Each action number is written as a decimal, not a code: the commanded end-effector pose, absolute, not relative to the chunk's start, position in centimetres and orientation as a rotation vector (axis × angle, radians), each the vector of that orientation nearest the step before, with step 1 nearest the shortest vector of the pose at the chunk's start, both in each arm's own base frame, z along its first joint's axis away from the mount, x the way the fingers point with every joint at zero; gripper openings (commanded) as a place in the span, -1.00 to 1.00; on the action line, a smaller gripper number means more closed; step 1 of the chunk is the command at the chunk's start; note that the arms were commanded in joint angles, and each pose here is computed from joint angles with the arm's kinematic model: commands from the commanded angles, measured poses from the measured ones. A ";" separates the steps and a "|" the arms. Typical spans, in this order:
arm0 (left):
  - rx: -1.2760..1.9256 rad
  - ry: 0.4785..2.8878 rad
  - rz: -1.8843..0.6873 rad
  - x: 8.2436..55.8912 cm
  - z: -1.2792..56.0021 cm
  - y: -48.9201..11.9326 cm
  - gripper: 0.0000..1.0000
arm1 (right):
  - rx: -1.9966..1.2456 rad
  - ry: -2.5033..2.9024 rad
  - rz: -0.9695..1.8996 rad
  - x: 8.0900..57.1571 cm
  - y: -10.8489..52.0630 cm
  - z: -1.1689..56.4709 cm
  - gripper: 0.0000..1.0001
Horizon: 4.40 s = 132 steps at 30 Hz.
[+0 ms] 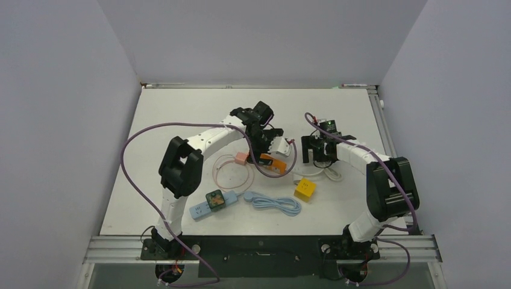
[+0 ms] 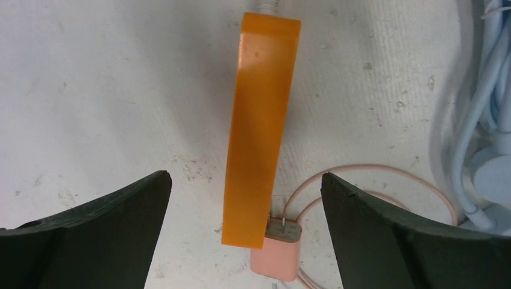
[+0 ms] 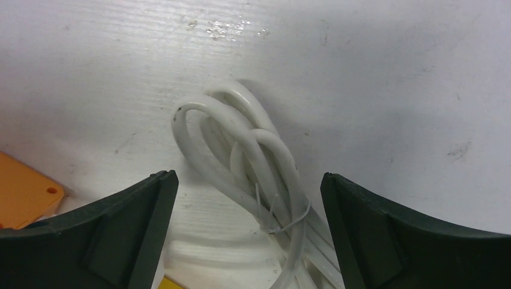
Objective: Insert the plug
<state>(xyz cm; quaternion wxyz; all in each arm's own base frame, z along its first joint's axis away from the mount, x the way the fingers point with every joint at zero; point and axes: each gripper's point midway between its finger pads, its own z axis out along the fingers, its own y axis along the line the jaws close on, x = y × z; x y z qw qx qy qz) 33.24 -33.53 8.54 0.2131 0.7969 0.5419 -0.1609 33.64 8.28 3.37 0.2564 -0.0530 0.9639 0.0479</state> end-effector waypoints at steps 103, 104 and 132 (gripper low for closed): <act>1.497 2.260 -0.596 38.2 -0.8 -34.9 0.04 | 0.491 2.076 -0.108 41.7 1.0 11.6 0.59; 1.470 2.274 -0.652 37.9 -0.5 -35.2 0.05 | 0.494 2.055 -0.080 41.7 1.2 12.5 0.59; 1.255 2.448 -1.497 31.4 2.6 -36.6 -0.44 | -0.126 2.105 1.003 34.4 19.0 13.5 0.31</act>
